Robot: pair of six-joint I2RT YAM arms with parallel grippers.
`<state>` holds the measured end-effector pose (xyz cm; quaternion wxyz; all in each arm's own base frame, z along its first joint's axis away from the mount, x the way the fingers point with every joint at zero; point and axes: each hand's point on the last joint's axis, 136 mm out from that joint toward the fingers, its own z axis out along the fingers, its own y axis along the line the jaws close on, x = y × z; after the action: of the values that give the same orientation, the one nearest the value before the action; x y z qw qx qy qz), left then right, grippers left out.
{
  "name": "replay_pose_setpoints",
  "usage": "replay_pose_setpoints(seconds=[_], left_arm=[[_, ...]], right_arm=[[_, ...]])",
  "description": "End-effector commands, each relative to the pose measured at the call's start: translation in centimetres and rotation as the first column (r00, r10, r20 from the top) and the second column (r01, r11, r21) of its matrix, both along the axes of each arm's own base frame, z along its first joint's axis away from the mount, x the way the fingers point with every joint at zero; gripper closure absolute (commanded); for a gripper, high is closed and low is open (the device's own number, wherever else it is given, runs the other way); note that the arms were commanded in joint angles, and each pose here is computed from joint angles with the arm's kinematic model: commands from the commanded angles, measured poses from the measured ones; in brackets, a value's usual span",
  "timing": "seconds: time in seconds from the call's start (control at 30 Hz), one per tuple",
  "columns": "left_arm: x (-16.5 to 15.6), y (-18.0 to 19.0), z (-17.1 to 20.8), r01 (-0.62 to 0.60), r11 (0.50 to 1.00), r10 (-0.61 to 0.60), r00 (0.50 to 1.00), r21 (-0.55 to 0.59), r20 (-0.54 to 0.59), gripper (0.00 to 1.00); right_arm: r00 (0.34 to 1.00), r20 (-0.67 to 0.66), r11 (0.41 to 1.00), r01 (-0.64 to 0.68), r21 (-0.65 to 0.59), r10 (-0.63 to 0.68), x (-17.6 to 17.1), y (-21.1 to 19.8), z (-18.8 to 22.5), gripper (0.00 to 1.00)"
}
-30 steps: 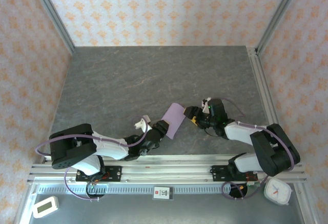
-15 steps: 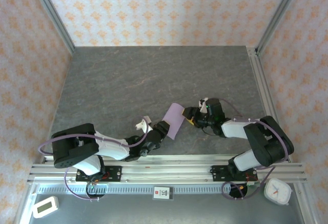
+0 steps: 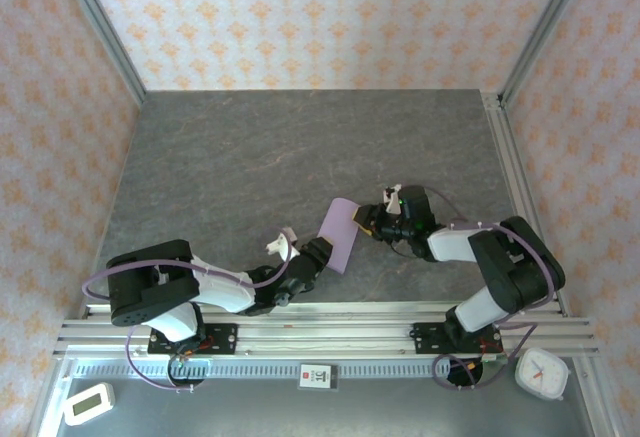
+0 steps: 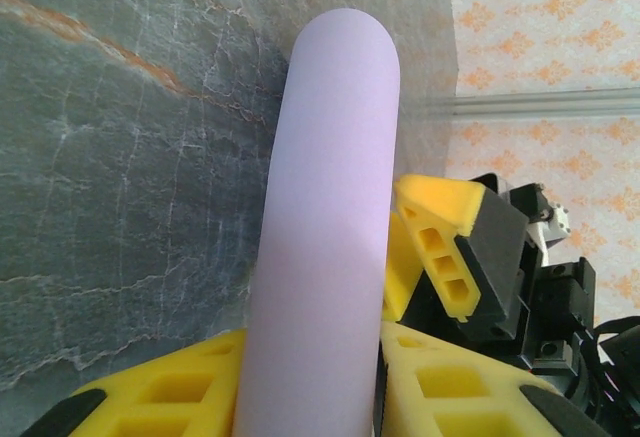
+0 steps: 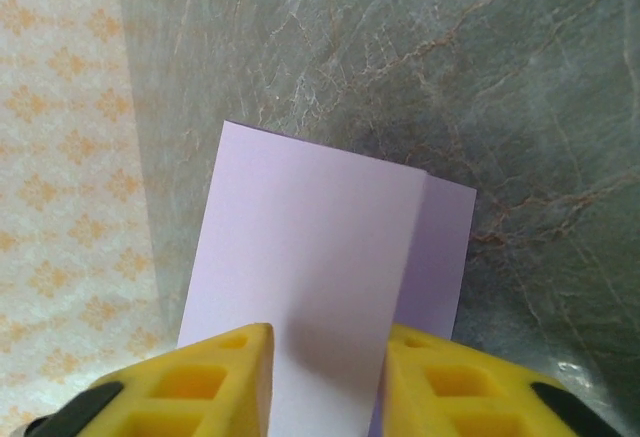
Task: Fold a paper plane with a square sheet of paper (pick it up from the middle)
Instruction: Hold the square sheet of paper at the bottom-center of the table.
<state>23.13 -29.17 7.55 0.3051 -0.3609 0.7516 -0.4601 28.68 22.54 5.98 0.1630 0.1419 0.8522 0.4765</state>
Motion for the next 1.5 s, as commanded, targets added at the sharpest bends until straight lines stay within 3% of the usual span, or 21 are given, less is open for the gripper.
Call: replay_pose_setpoints(seconds=[0.0, 0.23, 0.33, 0.57, 0.73, 0.97, 1.13, 1.3, 1.47], left_arm=[[-0.2, 0.1, -0.2, -0.010, 1.000, 0.010, 1.000, -0.020, -0.001, 0.68], [-0.4, 0.4, -0.7, -0.005, 1.000, 0.005, 1.000, -0.016, -0.005, 0.66], [-0.6, 0.3, -0.9, 0.006, 1.000, -0.006, 1.000, -0.017, -0.008, 0.61], [-1.8, 1.0, -2.0, 0.038, 0.999, -0.037, 0.999, 0.032, -0.027, 0.24], [-3.3, 2.0, -2.9, 0.061, 0.994, -0.056, 0.997, 0.090, -0.054, 0.09], [-4.3, 3.1, -2.2, 0.087, 0.978, -0.079, 0.996, 0.189, -0.049, 0.05], [-4.7, 4.2, -1.3, 0.139, 0.937, -0.132, 0.990, 0.321, -0.043, 0.01], [-3.0, 5.2, 2.3, 0.135, 0.855, -0.181, 0.983, 0.501, 0.043, 0.01], [0.1, 5.8, 4.9, 0.169, 0.775, -0.249, 0.967, 0.609, 0.047, 0.01]], right_arm=[[0.999, 0.047, 1.000, -0.022, 0.023, 0.021, 0.7, 0.8, 1.2, 0.76], [0.998, 0.043, 0.999, -0.039, 0.011, 0.039, 0.9, 1.1, 0.6, 0.99], [0.998, 0.038, 0.999, -0.048, -0.002, 0.048, 1.1, 1.1, 0.1, 1.00], [0.995, 0.036, 0.995, -0.093, -0.041, 0.094, 1.4, 1.2, -0.7, 1.00], [0.993, 0.036, 0.992, -0.106, -0.074, 0.108, 1.7, 1.1, -1.1, 1.00], [0.991, 0.030, 0.988, -0.129, -0.080, 0.132, 1.7, 1.2, -1.1, 1.00], [0.990, 0.024, 0.987, -0.134, -0.090, 0.136, 1.5, 1.1, -1.5, 1.00], [0.988, 0.025, 0.984, -0.150, -0.100, 0.153, 1.0, 1.0, -1.8, 1.00], [0.987, 0.022, 0.981, -0.153, -0.116, 0.156, 0.6, 0.7, -2.0, 1.00]])
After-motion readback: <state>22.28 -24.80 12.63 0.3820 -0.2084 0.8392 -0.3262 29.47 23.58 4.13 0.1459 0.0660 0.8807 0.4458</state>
